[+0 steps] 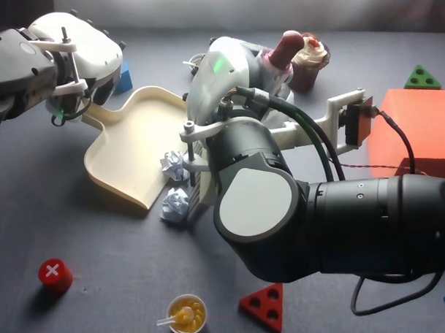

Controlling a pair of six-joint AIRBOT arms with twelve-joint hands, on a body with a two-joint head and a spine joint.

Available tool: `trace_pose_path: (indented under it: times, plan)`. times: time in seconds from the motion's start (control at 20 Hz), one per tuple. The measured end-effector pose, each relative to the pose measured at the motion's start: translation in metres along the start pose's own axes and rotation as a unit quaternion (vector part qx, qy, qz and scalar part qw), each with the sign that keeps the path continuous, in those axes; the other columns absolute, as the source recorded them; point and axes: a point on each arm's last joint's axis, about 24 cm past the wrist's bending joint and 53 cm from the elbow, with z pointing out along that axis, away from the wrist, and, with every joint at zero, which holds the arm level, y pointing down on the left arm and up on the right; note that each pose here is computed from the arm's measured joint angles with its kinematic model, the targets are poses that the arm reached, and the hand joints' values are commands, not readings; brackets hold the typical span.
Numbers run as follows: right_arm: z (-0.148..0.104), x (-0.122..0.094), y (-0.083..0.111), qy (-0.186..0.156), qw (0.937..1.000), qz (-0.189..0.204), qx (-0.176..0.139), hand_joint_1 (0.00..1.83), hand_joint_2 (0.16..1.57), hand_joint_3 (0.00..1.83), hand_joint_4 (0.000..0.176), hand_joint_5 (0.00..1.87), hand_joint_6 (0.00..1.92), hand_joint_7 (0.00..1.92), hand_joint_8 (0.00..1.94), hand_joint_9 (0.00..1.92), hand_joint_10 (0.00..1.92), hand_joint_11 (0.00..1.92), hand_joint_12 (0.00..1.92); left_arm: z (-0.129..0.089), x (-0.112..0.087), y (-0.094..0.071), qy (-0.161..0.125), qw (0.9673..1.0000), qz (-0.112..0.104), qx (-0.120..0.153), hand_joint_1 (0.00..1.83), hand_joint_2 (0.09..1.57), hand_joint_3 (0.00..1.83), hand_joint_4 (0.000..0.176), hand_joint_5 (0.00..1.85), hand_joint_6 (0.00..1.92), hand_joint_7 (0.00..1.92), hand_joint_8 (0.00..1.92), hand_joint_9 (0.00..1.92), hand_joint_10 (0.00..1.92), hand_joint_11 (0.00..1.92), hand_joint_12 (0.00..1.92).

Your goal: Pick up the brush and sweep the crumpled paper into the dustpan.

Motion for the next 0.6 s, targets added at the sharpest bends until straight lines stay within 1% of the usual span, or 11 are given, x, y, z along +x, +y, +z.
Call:
trace_pose_path:
  times: [0.15,0.25,0.3,0.4,0.5,0.6]
  plan:
    - [0.003,-0.01,-0.004,-0.023,0.9997,0.003,0.008,1.61,1.17,0.0,0.176,0.91,1.92,0.99,1.94,1.15,1.92,1.25,1.92,0.0,0.0,0.0,0.0,1.0,0.0,0.0,1.39,1.07,0.0,0.0,0.91,0.97,1.14,0.6,1.04,1.08,0.88,0.84]
    - [0.005,-0.012,-0.006,-0.029,0.9994,0.018,0.011,1.61,1.17,0.0,0.176,0.91,1.92,1.0,1.94,1.16,1.92,1.25,1.92,0.0,0.0,0.0,0.0,1.0,0.0,0.0,1.39,1.07,0.0,0.0,0.92,0.96,1.15,0.58,1.05,1.07,0.91,0.83]
    - [0.006,-0.016,-0.009,-0.039,0.9986,0.032,0.013,1.61,1.17,0.0,0.176,0.92,1.92,1.01,1.94,1.17,1.92,1.26,1.92,0.0,0.0,0.0,0.0,1.0,0.001,0.0,1.39,1.07,0.0,0.0,0.92,0.96,1.15,0.57,1.05,1.08,0.91,0.83]
    - [0.007,-0.026,-0.012,-0.06,0.9975,0.032,0.018,1.62,1.17,0.0,0.176,0.91,1.92,1.01,1.94,1.17,1.92,1.24,1.92,0.0,-0.001,0.0,-0.001,1.0,0.001,-0.001,1.39,1.06,0.0,0.0,0.95,0.93,1.18,0.52,1.05,1.07,0.89,0.84]
    - [0.006,-0.033,-0.015,-0.077,0.9958,0.044,0.022,1.62,1.17,0.0,0.176,0.91,1.92,1.01,1.94,1.16,1.92,1.25,1.92,0.0,-0.001,0.001,-0.002,1.0,0.001,-0.001,1.39,1.06,0.0,0.0,0.95,0.92,1.17,0.53,1.05,1.07,0.89,0.84]
    - [0.005,-0.037,-0.015,-0.085,0.9952,0.042,0.023,1.63,1.18,0.0,0.176,0.9,1.92,1.0,1.94,1.16,1.92,1.25,1.92,0.0,-0.001,0.001,-0.002,1.0,0.001,-0.002,1.39,1.06,0.0,0.0,0.97,0.9,1.17,0.54,1.05,1.08,0.89,0.85]
